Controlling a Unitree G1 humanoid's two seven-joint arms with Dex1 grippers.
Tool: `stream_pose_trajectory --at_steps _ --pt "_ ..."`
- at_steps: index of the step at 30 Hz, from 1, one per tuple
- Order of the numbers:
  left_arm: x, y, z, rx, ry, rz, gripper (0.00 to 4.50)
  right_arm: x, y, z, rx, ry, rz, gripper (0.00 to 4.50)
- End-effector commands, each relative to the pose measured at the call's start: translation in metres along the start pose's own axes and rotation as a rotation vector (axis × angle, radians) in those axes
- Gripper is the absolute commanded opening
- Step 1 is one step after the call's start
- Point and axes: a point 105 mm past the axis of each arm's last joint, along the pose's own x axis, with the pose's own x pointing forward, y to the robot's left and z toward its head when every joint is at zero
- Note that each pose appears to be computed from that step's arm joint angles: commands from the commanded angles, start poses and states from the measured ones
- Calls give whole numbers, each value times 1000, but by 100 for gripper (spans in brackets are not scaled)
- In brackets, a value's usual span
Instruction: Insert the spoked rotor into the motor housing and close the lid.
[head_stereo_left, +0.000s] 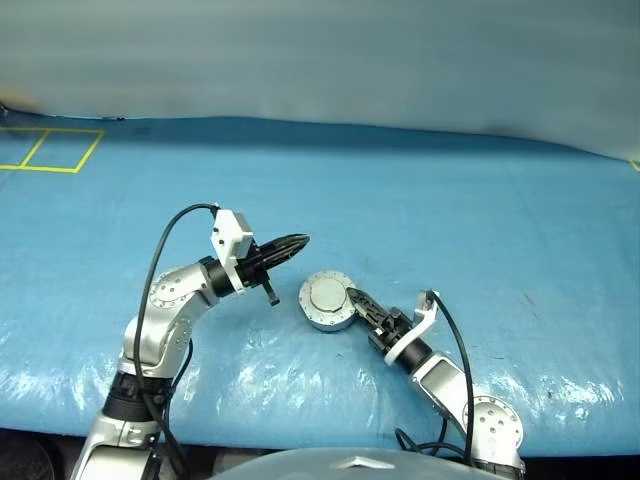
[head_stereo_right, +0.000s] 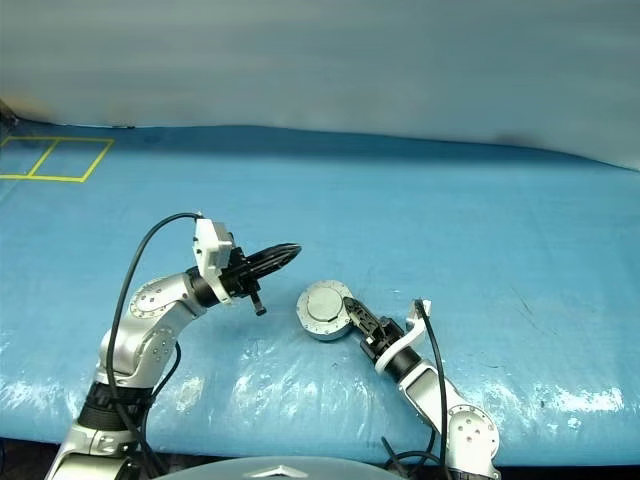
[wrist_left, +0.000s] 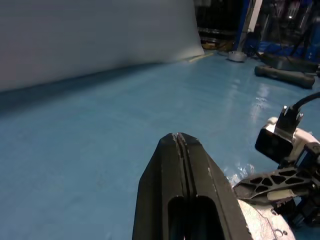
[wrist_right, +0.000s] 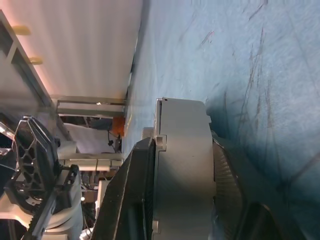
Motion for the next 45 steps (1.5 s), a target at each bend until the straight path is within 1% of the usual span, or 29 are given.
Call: stream_pose_trajectory --at_steps 1,5,8,11,13,14,17,20,25,28,30,33,40,43,45 --pt "-10 2 0 -107 -22 55 0 8 29 16 36 -74 141 122" --pt "-20 -5 -12 -248 -20 59 0 14 51 25 30 -103 234 122" --pt "-27 -6 -18 -374 -60 89 54 20 67 25 11 -86 287 122" --pt "-34 -6 -21 -489 -109 122 152 24 78 23 7 -71 329 122" --pt "-35 -13 -22 -547 -133 103 218 25 82 21 4 -55 344 122" --pt "-35 -15 -21 -575 -150 95 257 27 84 20 -1 -45 347 122" --pt "-34 -17 -19 -660 -214 96 359 28 91 16 -14 -19 376 122" --pt "-33 -20 -27 -728 -210 99 449 29 96 11 -33 17 393 122" --pt "-26 -29 -28 -805 -225 59 449 29 102 9 -48 43 412 122" --pt "-24 -27 -34 -829 -221 77 449 29 106 8 -60 54 426 122" --pt "-21 -26 -32 -837 -239 72 449 29 107 7 -66 64 427 122" --pt "-9 -28 -28 -845 -267 25 449 30 106 5 -72 81 422 122" --pt "13 -22 -29 -899 -327 17 449 31 105 3 -70 93 416 122" --pt "18 -26 -31 -904 -306 1 449 31 103 4 -65 88 404 122" --pt "17 -21 -35 -919 -307 41 449 32 103 5 -68 83 398 122"
